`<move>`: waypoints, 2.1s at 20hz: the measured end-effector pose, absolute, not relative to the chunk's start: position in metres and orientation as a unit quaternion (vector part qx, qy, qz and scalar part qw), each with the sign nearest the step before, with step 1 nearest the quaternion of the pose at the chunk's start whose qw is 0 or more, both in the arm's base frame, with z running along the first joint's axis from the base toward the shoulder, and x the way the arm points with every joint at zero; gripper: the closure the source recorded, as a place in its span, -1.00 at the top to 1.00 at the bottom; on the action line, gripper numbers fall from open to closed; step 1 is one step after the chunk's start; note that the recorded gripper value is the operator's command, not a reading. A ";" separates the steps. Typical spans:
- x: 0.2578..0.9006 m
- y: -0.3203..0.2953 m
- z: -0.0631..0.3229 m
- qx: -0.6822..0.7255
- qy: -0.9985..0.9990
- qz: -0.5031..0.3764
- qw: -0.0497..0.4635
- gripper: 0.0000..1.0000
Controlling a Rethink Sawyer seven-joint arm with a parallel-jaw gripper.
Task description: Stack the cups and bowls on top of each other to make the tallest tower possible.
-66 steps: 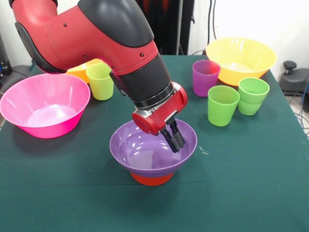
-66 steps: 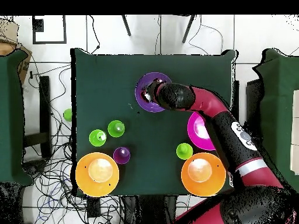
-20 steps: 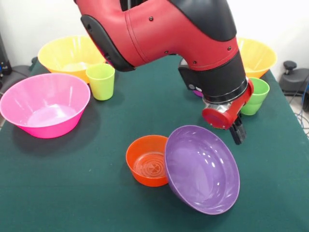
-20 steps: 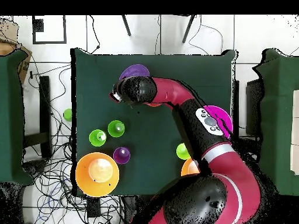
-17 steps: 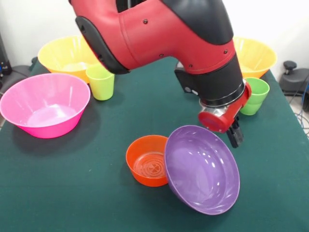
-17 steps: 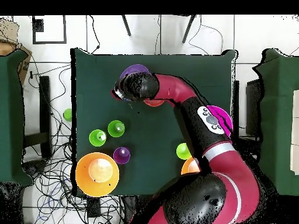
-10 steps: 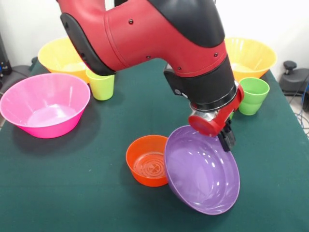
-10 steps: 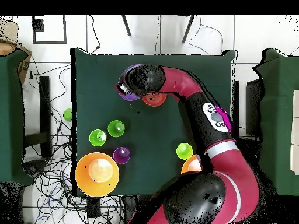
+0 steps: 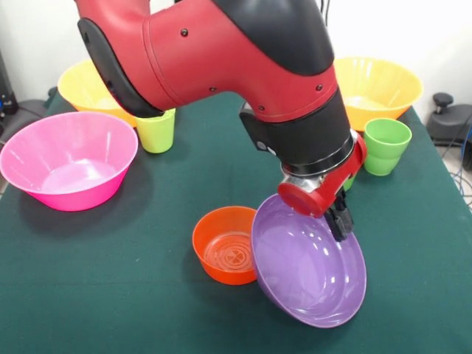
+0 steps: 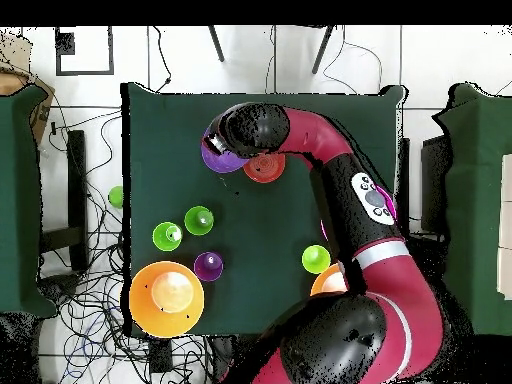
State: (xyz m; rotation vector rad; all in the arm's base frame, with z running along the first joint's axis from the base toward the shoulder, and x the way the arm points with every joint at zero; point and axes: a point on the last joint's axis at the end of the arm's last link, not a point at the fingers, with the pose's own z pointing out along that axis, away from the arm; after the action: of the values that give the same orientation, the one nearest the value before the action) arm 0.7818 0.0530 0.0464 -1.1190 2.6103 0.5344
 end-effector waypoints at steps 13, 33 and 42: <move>0.795 0.036 0.035 -0.370 0.902 0.196 0.109 -1.00; 0.845 -0.053 0.081 -0.355 0.906 0.064 0.222 1.00; 0.851 -0.096 0.126 -0.369 0.819 -0.166 0.407 1.00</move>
State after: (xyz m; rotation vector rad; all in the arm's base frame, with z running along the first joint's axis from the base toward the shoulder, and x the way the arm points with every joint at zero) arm 0.8509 -0.0961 0.1255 -0.9307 2.0646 -0.4184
